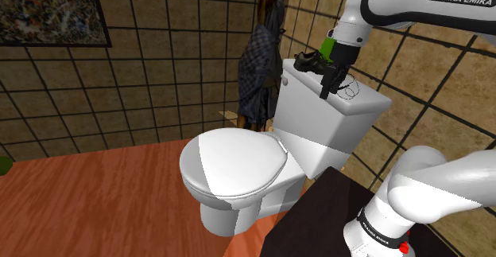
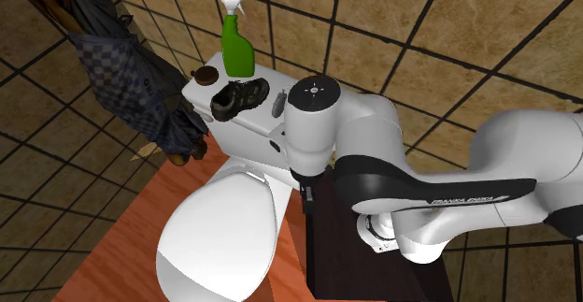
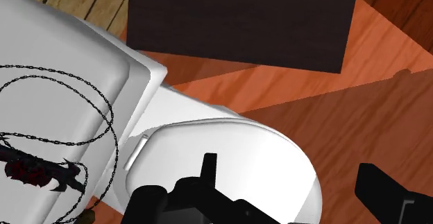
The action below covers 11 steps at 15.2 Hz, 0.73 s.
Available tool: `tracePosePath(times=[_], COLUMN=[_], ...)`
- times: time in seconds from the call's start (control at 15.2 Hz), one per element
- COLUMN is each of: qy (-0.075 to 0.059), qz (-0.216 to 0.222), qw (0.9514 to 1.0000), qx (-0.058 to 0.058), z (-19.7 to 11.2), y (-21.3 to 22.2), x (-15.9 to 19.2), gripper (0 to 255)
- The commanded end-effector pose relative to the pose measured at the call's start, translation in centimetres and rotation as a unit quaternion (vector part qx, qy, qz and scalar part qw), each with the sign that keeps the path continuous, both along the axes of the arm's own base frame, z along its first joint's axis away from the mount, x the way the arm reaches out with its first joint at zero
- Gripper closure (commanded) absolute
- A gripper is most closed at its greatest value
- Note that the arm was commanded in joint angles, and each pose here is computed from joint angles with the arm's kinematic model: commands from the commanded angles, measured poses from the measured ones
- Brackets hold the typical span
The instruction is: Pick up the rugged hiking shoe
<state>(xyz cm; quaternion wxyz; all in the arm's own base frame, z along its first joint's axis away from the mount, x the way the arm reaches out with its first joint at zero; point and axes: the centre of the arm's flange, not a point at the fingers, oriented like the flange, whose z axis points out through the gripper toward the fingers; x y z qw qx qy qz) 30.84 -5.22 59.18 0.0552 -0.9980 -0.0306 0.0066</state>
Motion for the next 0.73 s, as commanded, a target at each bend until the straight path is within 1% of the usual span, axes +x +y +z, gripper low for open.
tracePosePath(times=[0.0, 0.33, 0.66], qy=[-0.012, -0.042, -0.072], qz=[0.023, 0.075, 0.127], qw=[0.9997, 0.9963, 0.9892], qx=[0.002, 0.01, 0.017], z=[0.4, 1.4, 2.5], y=[-2.4, -8.6, -14.6], x=[0.5, 2.5, 5.0], gripper=[0, 0, 0])
